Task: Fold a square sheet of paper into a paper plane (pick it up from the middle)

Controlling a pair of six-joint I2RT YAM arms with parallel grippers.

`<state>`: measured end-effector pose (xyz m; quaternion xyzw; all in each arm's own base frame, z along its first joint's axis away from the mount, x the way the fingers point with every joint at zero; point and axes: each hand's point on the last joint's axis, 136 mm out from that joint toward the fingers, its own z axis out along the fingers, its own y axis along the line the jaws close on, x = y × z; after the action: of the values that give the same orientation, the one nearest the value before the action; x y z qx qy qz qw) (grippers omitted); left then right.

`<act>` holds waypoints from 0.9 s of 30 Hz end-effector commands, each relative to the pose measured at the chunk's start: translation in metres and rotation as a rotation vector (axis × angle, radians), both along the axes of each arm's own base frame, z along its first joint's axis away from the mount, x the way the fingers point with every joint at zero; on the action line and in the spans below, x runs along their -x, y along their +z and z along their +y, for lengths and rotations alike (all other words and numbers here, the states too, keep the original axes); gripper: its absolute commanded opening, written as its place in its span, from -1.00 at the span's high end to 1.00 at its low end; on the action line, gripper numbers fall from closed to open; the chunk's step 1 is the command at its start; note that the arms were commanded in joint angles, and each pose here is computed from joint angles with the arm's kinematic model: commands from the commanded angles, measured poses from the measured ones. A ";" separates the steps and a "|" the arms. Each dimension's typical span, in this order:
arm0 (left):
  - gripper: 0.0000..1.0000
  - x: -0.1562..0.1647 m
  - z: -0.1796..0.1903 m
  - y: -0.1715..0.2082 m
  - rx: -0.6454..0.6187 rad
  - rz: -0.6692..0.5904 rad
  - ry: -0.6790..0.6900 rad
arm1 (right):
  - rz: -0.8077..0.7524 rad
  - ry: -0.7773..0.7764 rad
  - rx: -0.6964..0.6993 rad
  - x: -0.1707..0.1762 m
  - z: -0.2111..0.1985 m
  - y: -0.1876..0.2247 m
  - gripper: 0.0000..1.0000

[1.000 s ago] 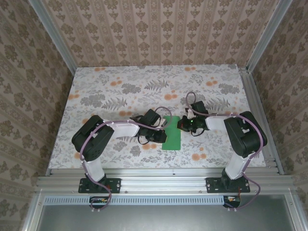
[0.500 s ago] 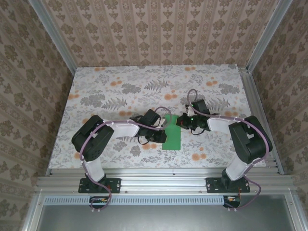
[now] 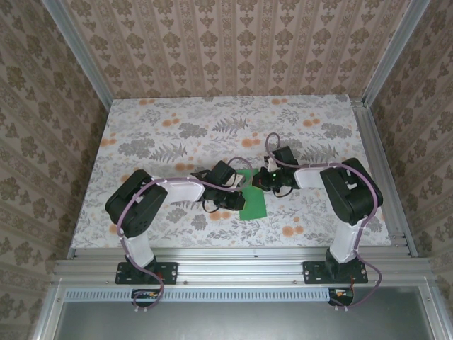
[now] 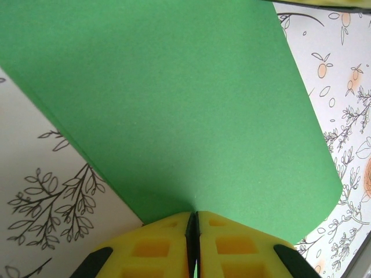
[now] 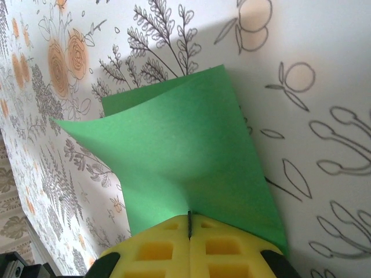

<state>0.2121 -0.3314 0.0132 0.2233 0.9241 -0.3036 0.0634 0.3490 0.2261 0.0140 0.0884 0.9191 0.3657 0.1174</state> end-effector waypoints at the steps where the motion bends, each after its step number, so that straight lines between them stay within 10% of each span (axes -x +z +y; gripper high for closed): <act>1: 0.75 0.042 0.082 -0.067 -0.362 0.134 0.013 | 0.010 -0.102 0.149 -0.018 -0.037 -0.028 0.93; 27: 0.77 0.046 0.093 -0.071 -0.378 0.153 0.016 | -0.069 -0.166 0.077 -0.060 -0.054 0.013 0.92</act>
<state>0.2128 -0.3289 0.0122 0.2311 0.9208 -0.3050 0.0756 0.4043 0.1737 0.0174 0.1557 0.9175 0.3288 0.1608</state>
